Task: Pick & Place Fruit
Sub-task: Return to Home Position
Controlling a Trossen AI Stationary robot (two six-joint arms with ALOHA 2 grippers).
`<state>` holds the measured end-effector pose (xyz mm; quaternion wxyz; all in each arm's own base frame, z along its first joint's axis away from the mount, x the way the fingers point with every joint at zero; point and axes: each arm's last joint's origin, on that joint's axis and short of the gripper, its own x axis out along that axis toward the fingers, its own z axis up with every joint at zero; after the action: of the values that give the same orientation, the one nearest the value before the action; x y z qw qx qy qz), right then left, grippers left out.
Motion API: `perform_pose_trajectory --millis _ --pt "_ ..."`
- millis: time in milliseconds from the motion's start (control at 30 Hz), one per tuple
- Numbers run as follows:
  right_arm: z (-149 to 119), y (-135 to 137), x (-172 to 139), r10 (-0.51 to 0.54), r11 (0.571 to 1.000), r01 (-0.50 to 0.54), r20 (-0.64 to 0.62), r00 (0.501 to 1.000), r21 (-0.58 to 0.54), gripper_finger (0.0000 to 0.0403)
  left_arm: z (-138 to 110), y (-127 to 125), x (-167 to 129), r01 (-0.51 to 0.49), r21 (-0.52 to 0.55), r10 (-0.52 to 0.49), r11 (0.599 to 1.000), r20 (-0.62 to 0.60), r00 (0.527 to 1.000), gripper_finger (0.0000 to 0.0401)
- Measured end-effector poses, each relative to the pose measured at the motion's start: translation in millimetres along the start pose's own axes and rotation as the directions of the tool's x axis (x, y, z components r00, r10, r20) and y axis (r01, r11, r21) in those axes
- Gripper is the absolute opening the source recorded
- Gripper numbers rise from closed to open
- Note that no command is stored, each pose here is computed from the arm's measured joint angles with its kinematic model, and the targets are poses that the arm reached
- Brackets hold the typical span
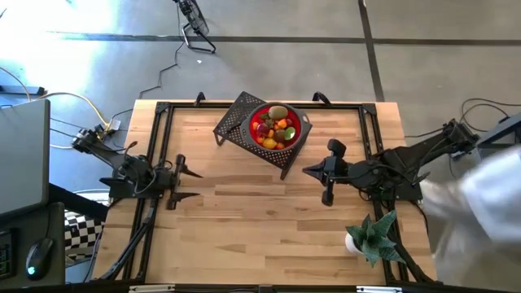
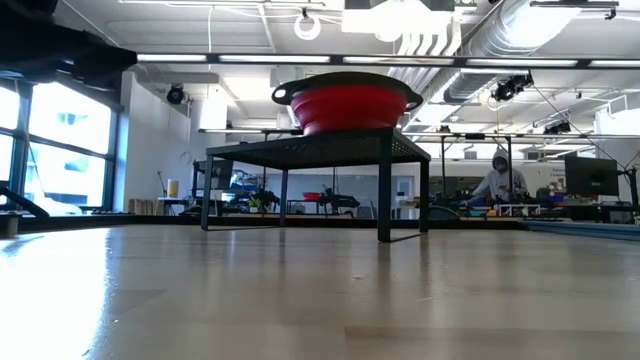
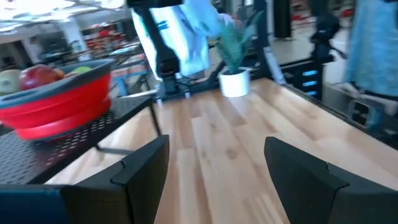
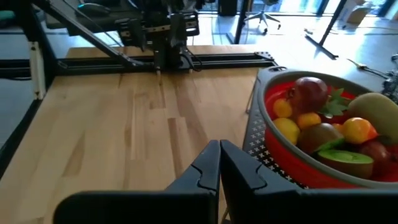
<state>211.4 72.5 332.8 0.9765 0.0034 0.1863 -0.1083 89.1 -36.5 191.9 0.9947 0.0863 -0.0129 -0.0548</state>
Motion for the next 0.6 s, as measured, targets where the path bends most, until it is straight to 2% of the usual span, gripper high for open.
perform_pose_trajectory --millis 333,600 --pt "0 1 -3 0.109 0.993 -0.110 -0.024 0.994 -0.041 0.0004 -5 -3 -7 0.170 0.026 -0.170 0.985 0.001 0.985 0.0258" --pt "-5 -19 -32 0.144 0.989 -0.143 0.017 0.989 -0.043 0.0004 -9 -4 -7 0.179 0.026 -0.179 0.983 -0.030 0.983 0.0258"
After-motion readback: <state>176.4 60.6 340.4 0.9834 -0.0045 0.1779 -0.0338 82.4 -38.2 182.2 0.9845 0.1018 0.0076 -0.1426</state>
